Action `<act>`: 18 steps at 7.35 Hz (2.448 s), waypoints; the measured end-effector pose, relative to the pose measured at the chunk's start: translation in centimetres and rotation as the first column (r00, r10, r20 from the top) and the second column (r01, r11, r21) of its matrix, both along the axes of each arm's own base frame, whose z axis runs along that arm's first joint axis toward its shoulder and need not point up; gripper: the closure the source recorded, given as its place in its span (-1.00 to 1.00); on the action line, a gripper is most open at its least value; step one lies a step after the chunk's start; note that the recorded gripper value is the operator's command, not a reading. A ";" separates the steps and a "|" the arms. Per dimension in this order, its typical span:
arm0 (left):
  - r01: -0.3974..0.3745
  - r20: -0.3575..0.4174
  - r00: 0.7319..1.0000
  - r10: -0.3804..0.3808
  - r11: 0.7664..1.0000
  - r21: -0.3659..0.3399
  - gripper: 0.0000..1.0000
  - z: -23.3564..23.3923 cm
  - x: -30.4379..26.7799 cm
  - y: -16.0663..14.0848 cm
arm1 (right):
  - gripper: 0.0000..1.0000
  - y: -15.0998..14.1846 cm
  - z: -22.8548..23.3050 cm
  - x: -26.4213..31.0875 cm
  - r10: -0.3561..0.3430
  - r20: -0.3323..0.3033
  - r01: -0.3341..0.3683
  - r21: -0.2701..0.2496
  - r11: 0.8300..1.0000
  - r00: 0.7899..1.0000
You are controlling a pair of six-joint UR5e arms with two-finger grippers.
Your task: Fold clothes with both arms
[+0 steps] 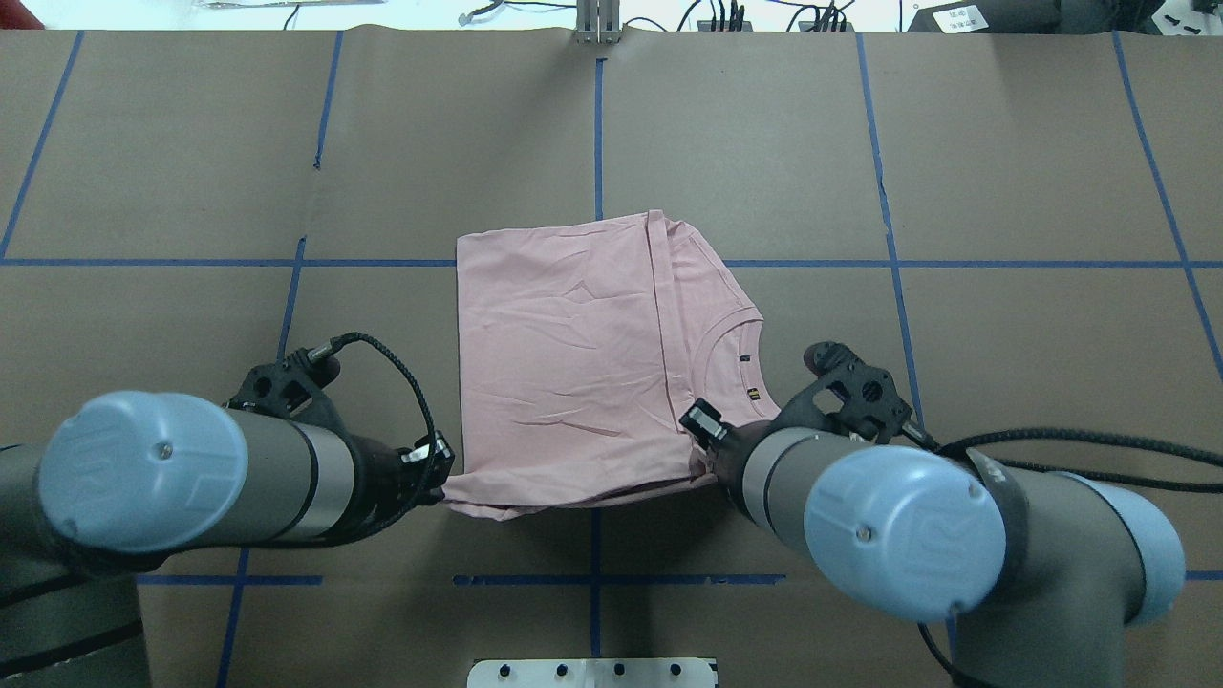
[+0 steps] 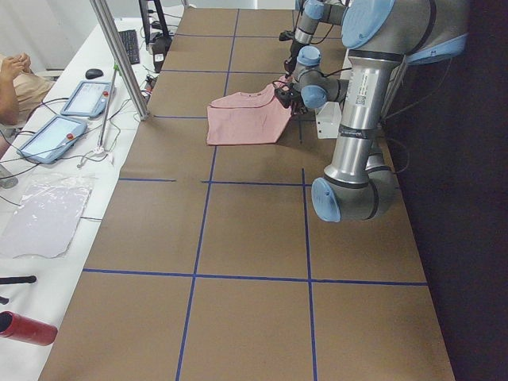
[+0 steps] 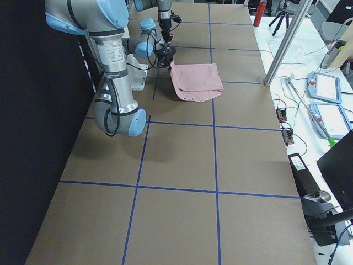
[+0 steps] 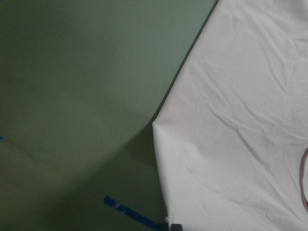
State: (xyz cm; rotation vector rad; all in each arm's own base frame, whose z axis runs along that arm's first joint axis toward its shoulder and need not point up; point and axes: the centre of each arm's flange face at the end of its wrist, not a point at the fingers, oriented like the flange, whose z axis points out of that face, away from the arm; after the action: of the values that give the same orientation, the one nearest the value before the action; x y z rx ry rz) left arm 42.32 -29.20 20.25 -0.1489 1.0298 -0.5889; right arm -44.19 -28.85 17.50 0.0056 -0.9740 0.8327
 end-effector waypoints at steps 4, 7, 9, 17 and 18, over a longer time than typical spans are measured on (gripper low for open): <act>0.109 0.101 0.987 -0.126 0.982 0.156 1.00 1.8 1.7 -15.0 | 1.00 -17.6 1.0 -3.9 0.091 -0.011 -0.091 -0.034 0.995 0.996; 0.140 0.133 0.977 -0.169 0.969 0.205 1.00 3.5 3.7 -19.5 | 1.00 -23.2 1.9 -6.4 0.097 -0.017 -0.098 -0.054 0.994 0.995; 0.156 0.146 0.970 -0.194 0.959 0.236 0.15 4.8 4.6 -21.9 | 0.63 -25.6 2.8 -7.4 0.089 -0.037 -0.091 -0.055 0.994 0.995; 0.067 0.163 0.970 -0.181 0.841 0.537 -1.00 14.2 -1.2 -31.3 | -1.00 -39.7 16.5 2.8 -0.197 -0.179 0.224 0.142 0.964 0.964; -0.014 0.170 0.980 -0.101 0.822 0.569 -1.00 16.9 -5.5 -31.0 | -1.00 -40.4 20.3 8.4 -0.264 -0.196 0.297 0.164 0.941 0.944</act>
State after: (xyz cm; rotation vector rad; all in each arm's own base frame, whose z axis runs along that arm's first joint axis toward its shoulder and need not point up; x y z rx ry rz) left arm 36.81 -60.21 37.10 0.4582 0.9798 -0.3052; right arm -35.78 -69.21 37.77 0.1003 -0.8636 0.4643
